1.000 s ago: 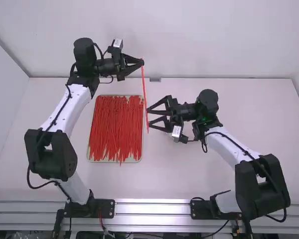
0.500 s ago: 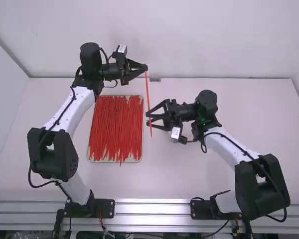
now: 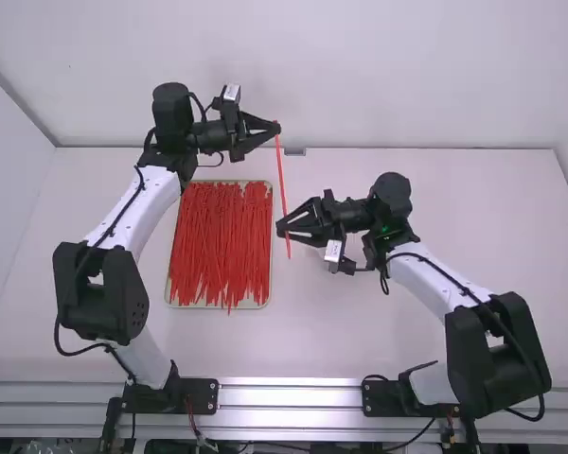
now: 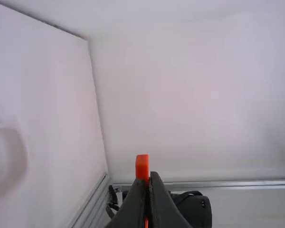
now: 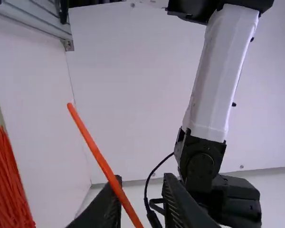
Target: Fasten the cable tie
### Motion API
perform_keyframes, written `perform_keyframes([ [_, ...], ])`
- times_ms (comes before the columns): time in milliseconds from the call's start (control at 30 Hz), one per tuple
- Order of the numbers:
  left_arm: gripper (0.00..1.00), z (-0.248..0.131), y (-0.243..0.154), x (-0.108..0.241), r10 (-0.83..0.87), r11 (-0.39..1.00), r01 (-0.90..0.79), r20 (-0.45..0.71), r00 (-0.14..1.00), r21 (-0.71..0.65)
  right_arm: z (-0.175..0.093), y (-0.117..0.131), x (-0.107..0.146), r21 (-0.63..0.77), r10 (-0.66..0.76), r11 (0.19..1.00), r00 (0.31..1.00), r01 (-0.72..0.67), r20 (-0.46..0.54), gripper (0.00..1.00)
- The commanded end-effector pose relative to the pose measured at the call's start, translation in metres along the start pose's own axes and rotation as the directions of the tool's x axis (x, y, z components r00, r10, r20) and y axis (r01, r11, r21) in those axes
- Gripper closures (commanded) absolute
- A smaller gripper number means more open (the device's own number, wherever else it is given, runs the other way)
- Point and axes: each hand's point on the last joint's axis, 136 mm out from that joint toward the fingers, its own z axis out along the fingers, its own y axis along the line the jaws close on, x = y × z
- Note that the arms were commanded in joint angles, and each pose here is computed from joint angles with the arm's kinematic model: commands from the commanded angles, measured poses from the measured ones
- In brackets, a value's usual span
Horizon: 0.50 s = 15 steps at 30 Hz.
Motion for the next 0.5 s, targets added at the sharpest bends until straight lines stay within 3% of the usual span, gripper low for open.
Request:
perform_keyframes([
  [0, 0.98, -0.0011, 0.0052, -0.0013, 0.011, 1.0, -0.011, 0.007, 1.0, -0.005, 0.0007, 0.0046, -0.003, -0.006, 0.034, 0.999, 0.999, -0.033, 0.016, 0.77],
  [333, 0.98, -0.0013, 0.0053, -0.0014, 0.011, 1.0, -0.011, 0.007, 1.0, -0.005, 0.0007, 0.0064, -0.0107, -0.018, 0.034, 0.999, 0.998, -0.033, 0.06, 0.8],
  [467, 0.98, -0.0012, 0.0054, -0.0012, 0.018, 1.0, -0.018, 0.006, 1.0, -0.005, -0.0002, 0.0063, -0.01, -0.017, 0.034, 0.999, 0.998, -0.033, 0.057, 0.89],
])
